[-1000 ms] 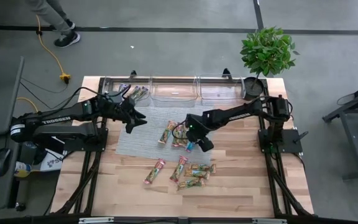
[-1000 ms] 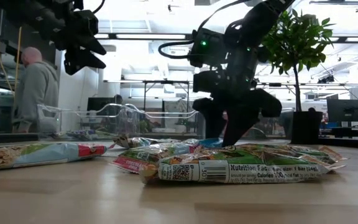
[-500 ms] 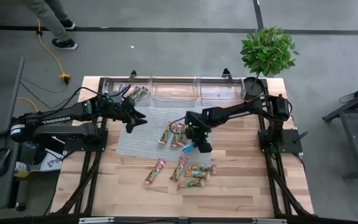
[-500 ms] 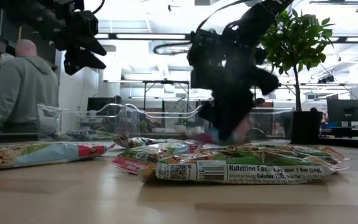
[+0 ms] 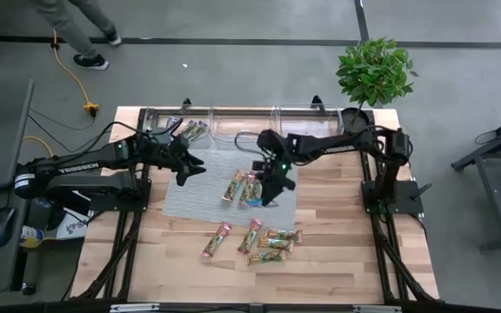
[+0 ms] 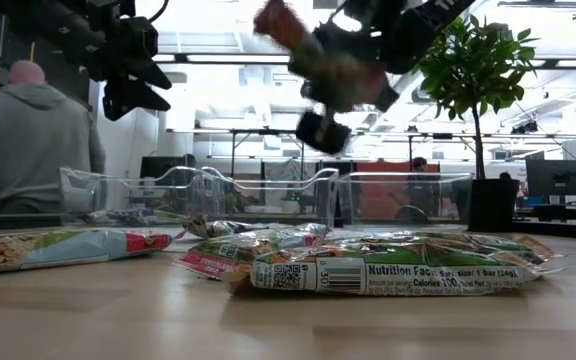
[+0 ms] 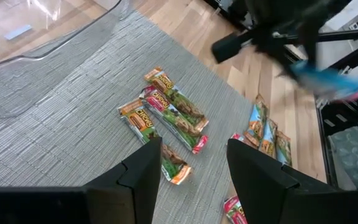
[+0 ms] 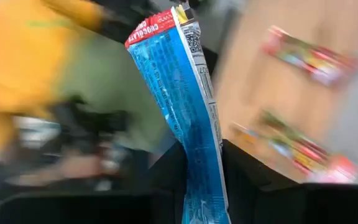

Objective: Pick and place Granola Bars by type
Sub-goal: Put the red granola bar into the middle transparent bin

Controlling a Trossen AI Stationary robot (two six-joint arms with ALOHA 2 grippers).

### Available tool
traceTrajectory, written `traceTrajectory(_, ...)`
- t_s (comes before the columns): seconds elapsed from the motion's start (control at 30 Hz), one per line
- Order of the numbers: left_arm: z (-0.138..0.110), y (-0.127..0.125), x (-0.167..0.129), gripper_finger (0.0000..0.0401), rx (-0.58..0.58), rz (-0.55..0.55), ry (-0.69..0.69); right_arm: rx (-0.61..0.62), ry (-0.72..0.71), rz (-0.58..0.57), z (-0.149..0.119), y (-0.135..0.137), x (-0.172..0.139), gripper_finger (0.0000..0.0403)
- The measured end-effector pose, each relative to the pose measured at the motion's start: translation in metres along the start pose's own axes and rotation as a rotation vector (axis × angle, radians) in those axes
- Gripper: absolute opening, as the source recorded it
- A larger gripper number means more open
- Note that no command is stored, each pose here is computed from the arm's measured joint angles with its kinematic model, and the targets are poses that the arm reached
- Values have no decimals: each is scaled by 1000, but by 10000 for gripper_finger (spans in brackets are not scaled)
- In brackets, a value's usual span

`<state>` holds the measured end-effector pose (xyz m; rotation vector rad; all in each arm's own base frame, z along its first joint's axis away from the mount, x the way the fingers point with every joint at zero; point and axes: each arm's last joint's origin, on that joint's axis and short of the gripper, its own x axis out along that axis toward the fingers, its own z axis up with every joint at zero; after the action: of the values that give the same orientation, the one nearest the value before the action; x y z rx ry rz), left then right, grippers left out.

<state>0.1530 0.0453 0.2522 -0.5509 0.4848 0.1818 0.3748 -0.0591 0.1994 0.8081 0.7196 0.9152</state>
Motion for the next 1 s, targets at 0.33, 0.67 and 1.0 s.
traceTrajectory(0.33, 0, 0, 0, 179, -1, 0, 0, -77, -38, 158, 33, 22, -12, 71)
traceTrajectory(0.67, 0, 0, 0, 179, -9, 0, 0, -359, -267, 75, 55, 41, -22, 70)
traceTrajectory(1.0, 0, 0, 0, 179, -12, 1, -1, -477, -488, -38, 65, 44, -45, 70)
